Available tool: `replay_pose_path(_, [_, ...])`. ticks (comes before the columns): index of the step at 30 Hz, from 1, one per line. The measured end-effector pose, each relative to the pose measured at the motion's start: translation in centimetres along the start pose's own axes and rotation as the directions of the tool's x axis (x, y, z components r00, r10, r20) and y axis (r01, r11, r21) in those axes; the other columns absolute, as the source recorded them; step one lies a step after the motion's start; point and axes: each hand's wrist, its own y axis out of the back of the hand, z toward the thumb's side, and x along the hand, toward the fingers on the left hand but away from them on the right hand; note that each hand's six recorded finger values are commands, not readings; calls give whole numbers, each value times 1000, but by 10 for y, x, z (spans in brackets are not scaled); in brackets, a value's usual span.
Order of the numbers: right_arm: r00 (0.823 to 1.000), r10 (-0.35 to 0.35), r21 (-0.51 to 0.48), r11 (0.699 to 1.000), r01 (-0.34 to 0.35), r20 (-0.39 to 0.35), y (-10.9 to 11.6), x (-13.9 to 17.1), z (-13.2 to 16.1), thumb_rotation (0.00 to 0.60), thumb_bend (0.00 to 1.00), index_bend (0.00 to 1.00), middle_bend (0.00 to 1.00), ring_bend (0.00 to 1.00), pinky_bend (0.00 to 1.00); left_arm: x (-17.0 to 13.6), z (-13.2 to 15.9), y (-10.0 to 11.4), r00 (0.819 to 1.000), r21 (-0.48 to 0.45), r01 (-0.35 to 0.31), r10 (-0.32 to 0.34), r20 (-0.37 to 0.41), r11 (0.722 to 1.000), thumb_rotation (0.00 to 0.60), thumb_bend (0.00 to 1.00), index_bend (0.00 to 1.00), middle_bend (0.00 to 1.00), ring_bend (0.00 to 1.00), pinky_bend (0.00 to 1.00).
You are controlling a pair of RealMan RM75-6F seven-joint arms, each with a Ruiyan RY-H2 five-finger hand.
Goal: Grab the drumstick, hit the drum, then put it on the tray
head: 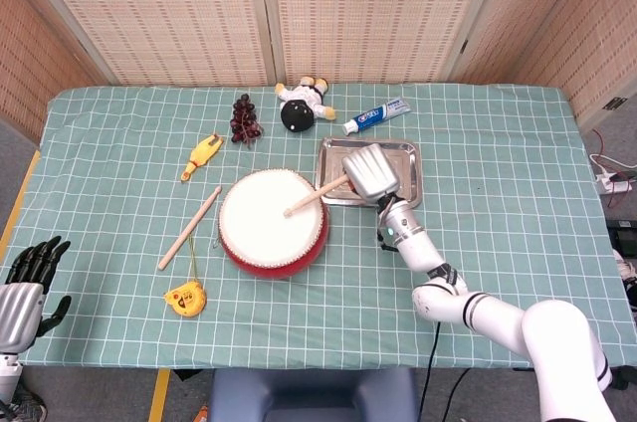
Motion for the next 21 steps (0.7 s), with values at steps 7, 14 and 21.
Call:
replay_pose_path(7, [999, -34, -256, 966, 37, 17, 10, -1, 2, 600, 605, 1000, 1000, 1000, 1000, 0, 2, -1, 1000, 0, 3, -3, 6, 1000, 600, 346, 26, 0, 0, 18])
replay_pose_path(14, [1000, 30, -33, 999, -30, -11, -7, 2, 3, 600, 606, 1000, 1000, 1000, 1000, 0, 1, -3, 1000, 1, 9, -9, 1, 1000, 600, 346, 26, 0, 0, 18])
replay_pose_path(21, [1000, 22, 19, 1000, -22, -12, -9, 2, 5, 600, 606, 1000, 1000, 1000, 1000, 0, 0, -2, 1000, 1, 6, -6, 1, 1000, 600, 345, 26, 0, 0, 18])
